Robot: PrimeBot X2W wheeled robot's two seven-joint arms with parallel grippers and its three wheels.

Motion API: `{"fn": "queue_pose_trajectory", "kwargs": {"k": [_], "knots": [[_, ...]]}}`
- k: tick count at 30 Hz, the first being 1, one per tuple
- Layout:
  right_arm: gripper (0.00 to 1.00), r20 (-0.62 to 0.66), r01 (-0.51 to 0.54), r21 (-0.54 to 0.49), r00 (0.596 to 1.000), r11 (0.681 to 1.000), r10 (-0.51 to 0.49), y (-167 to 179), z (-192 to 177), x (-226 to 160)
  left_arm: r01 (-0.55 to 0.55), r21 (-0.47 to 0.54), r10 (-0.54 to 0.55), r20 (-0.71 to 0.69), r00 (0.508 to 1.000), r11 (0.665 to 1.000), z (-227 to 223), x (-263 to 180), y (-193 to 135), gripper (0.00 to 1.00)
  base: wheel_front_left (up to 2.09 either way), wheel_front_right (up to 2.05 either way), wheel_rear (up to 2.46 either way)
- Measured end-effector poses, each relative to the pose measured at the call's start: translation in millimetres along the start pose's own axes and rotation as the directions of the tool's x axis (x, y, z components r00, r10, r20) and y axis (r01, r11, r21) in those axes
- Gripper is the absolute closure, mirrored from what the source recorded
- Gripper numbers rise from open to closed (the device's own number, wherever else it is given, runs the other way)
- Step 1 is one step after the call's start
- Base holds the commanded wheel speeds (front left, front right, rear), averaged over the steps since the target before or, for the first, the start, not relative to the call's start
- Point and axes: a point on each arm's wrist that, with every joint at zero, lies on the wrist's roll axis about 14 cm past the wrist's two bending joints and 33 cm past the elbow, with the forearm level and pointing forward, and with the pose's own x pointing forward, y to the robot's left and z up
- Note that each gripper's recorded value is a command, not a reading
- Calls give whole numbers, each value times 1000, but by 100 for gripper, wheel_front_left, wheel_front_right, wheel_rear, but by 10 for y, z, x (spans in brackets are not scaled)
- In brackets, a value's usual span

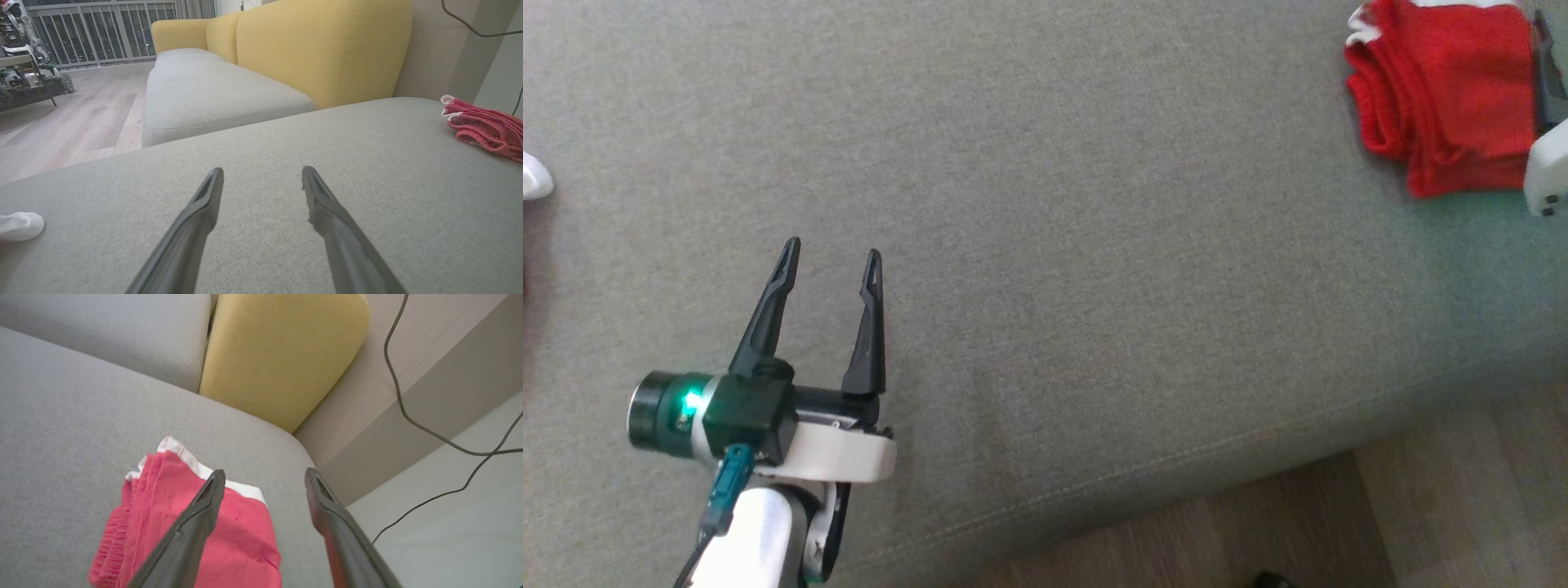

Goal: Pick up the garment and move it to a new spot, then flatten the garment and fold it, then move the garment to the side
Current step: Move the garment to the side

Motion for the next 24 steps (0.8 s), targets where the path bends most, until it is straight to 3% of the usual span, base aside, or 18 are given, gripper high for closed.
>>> {"fn": "queue_pose_trajectory", "kwargs": {"k": [6,15,24], "knots": [[0,179,-95,112,981,989,74,520,402,-112,-56,21,56,5,998,998,77,-84,116,0,0,0,0],[0,279,-285,351,941,892,191,1409,557,-609,-174,16,174,5,985,985,193,-340,331,0,0,0,0],[0,370,-333,435,913,836,171,1552,814,-985,-255,19,254,40,966,967,382,-616,469,0,0,0,0]]}}
